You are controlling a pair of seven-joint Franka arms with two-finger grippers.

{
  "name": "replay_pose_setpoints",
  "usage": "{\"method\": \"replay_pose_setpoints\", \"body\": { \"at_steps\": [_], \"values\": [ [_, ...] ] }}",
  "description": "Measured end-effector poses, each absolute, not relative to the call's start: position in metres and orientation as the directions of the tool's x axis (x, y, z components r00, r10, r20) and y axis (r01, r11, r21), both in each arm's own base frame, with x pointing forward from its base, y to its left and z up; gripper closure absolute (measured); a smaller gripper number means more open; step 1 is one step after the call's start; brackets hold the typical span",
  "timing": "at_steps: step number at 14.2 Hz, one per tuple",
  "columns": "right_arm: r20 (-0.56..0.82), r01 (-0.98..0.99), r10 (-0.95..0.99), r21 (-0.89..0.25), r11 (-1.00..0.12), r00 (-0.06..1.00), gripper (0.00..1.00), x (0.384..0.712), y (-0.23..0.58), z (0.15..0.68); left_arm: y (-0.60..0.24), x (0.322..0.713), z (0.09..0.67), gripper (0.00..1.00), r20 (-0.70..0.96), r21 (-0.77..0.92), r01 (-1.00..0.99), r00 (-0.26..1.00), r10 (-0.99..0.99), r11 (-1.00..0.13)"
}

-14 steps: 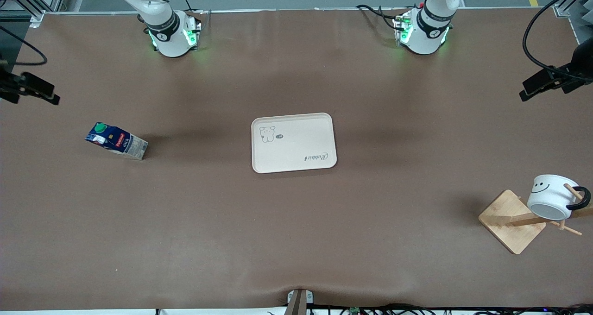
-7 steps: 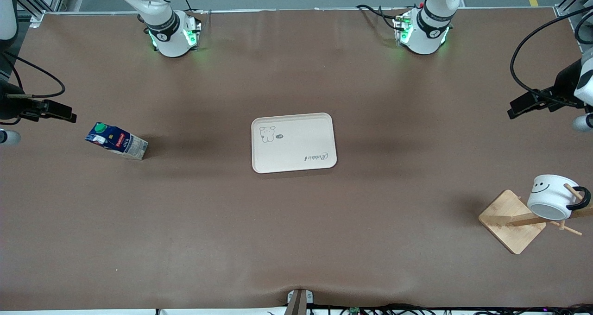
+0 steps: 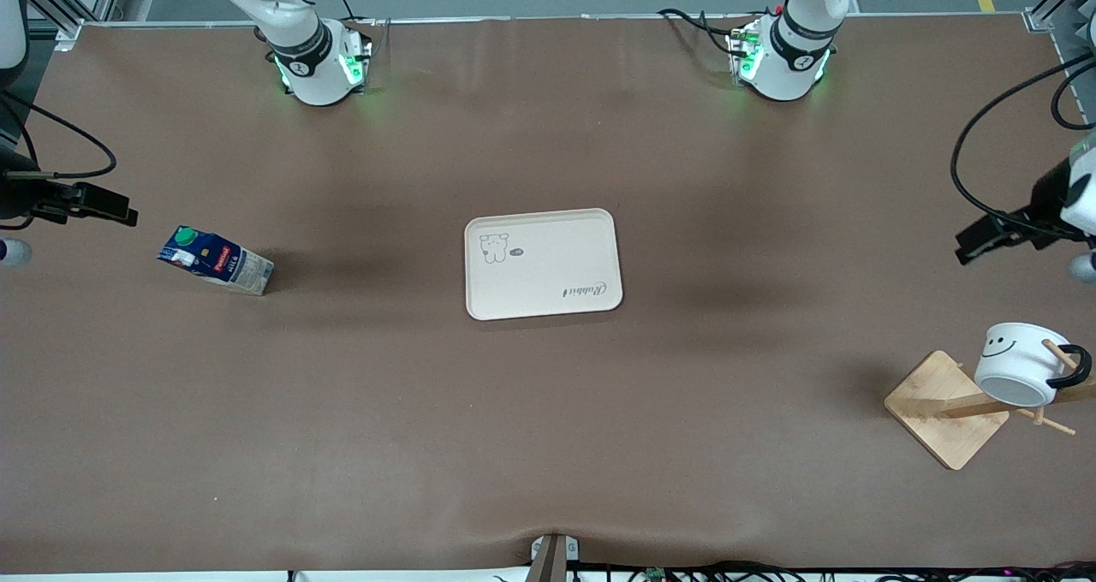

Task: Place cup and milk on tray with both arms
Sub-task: 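Reach the left gripper to the white mug while the right gripper reaches the milk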

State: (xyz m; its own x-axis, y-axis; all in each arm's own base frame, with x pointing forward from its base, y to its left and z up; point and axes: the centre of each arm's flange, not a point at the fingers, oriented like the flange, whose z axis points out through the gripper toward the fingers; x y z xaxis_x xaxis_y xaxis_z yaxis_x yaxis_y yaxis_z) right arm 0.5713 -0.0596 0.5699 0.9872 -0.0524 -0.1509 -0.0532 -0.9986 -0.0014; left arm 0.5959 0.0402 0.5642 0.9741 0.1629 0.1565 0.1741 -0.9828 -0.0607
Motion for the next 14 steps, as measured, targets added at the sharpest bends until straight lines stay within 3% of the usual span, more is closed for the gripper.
{"method": "replay_pose_setpoints", "body": {
  "at_steps": [5, 14],
  "values": [
    [-0.136, -0.054, -0.053, 0.000, -0.999, 0.989, 0.00, 0.572, -0.060, 0.577, 0.144, 0.586, 0.510, 0.00, 0.306, -0.036, 0.046, 0.951, 0.033, -0.998],
    [-0.102, -0.041, -0.041, 0.000, -0.999, 0.994, 0.00, 0.575, -0.054, 0.591, 0.196, 0.578, 0.453, 0.00, 0.410, 0.175, -0.125, 0.911, -0.043, -0.977]
  ]
}}
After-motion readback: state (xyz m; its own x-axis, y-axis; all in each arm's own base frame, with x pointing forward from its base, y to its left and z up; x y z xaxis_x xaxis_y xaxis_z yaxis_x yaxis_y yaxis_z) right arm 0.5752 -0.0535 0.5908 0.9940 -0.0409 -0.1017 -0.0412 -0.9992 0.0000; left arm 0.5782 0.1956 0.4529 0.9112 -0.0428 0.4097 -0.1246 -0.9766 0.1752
